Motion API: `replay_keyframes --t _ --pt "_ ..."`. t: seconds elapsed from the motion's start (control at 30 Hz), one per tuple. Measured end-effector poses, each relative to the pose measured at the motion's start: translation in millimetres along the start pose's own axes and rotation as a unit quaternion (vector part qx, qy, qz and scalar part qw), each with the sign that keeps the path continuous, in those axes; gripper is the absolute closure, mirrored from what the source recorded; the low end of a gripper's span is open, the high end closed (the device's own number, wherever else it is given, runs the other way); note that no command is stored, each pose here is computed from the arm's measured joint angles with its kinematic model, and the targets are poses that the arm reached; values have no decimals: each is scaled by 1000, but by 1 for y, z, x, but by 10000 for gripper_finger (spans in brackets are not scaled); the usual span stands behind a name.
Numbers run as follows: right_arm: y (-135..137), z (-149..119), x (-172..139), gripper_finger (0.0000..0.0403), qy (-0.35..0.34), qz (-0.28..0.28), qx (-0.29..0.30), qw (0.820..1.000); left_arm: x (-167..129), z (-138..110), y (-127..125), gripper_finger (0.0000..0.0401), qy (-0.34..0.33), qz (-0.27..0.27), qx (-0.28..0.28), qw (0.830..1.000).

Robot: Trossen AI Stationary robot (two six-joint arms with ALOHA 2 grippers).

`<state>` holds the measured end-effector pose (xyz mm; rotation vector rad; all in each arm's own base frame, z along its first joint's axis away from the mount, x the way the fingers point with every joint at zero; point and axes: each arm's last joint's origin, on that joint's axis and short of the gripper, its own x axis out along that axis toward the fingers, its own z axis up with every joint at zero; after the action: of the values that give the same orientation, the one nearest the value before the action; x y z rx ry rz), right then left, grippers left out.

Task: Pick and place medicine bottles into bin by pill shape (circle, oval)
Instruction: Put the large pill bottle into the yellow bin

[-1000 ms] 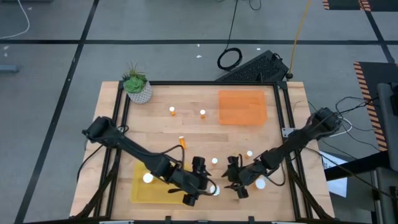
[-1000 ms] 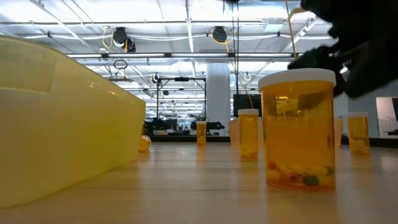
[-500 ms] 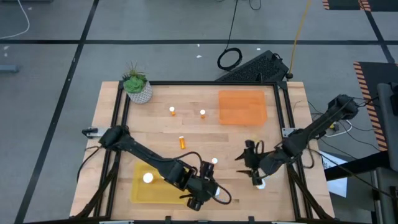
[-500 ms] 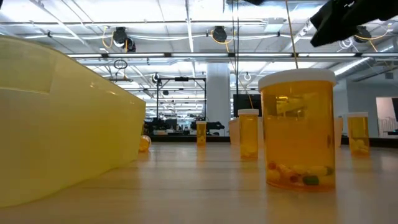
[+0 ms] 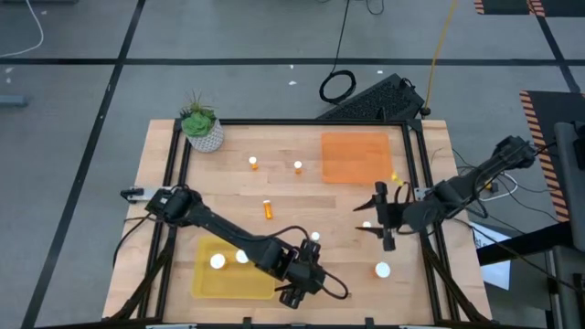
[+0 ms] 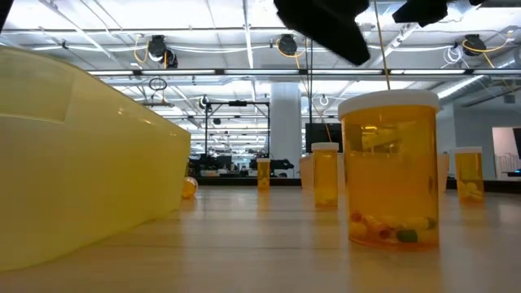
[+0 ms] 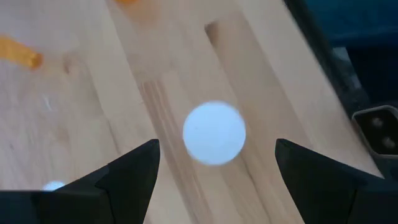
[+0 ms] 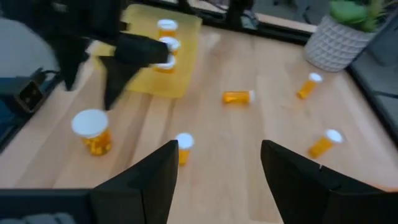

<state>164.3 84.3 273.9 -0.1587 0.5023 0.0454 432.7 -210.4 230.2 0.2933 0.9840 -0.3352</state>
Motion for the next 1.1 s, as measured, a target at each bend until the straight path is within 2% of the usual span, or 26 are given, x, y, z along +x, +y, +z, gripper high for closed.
replay_keyframes --t 0.33,0.57,0.8,1.0,1.1 --pt "-4 -4 -5 181 15 -7 23 1000 25 -2 -3 77 -1 16 11 1000" --pt "-4 -4 -5 181 16 -6 22 1000 30 -6 -5 77 15 36 13 999" --pt "-4 -4 -5 181 15 -6 23 1000 49 -13 -6 77 31 24 7 999" --pt "-4 -4 -5 181 15 -6 23 1000 53 -13 -6 79 27 27 3 999" --pt "-4 -4 -5 181 15 -6 23 1000 52 -12 -6 95 23 27 1 999"
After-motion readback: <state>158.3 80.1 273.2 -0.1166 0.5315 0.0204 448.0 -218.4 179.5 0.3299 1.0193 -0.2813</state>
